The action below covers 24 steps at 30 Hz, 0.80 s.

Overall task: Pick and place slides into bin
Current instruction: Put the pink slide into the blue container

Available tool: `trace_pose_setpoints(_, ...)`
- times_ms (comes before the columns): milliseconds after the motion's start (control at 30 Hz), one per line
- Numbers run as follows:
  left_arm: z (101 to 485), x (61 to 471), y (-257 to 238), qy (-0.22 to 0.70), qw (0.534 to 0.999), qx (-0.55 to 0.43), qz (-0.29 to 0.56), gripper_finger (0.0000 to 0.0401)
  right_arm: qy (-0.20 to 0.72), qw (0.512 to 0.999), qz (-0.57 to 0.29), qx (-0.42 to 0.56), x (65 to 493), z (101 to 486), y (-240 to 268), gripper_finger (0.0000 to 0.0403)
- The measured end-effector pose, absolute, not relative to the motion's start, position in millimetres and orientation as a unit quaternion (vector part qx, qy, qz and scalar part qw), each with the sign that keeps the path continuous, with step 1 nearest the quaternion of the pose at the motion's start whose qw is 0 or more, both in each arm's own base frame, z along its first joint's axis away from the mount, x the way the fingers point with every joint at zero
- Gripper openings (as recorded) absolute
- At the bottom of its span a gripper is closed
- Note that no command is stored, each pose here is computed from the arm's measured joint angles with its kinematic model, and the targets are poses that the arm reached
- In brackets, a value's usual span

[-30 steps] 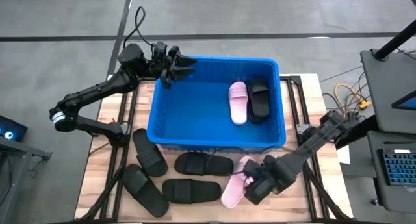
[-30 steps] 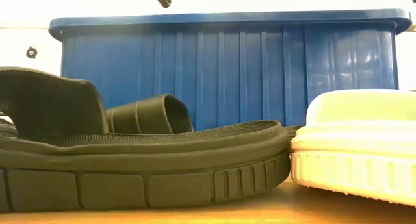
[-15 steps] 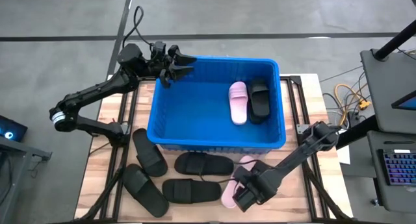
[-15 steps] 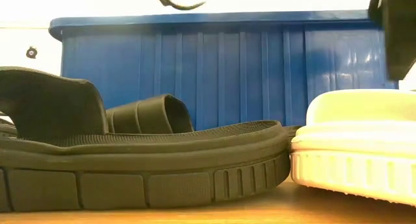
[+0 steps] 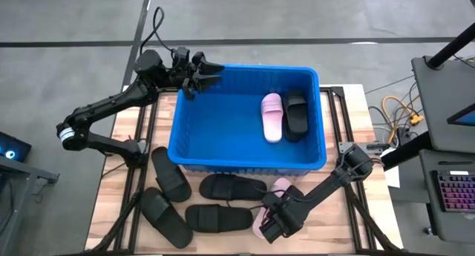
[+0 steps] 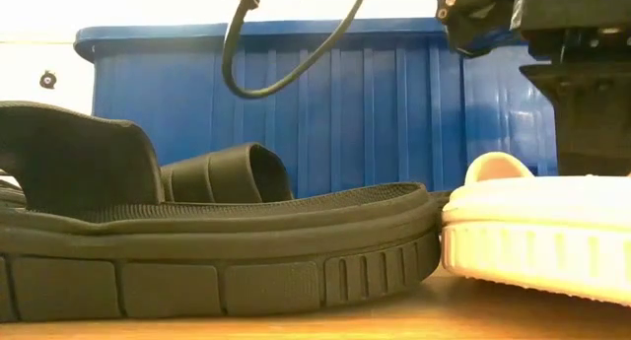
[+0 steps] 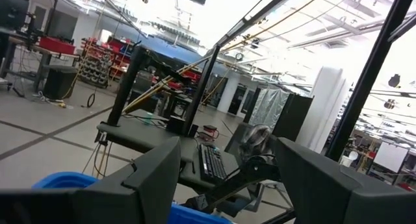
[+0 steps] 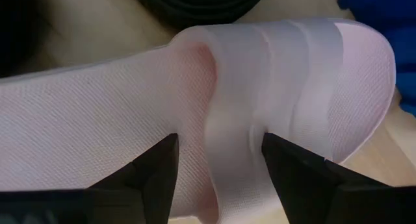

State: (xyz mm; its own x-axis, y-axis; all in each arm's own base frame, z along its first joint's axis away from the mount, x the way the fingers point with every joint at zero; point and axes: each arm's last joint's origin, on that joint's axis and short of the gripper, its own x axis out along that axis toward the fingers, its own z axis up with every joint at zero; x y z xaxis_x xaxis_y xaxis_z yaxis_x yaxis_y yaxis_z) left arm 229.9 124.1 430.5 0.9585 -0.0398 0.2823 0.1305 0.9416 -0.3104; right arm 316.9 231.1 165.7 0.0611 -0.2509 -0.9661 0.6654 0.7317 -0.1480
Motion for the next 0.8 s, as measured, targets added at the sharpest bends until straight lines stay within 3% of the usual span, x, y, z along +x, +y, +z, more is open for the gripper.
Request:
trace_pose_setpoints(300,430,230,124,-0.137,0.976,-0.165,-0.044,0.0238,0.604,0.701,-0.336,0.173,314,169,229,0.0166)
trace_pose_setpoints(633,430,230,124,-0.137,0.976,-0.166,-0.043,0.0238,0.615,0.698,-0.334,0.152,312,170,227,0.0025)
trace_pose_setpoints(800,430,230,124,-0.137,0.976,-0.165,-0.043,0.0238,0.615,0.709,-0.315,0.140,316,182,230,0.0014)
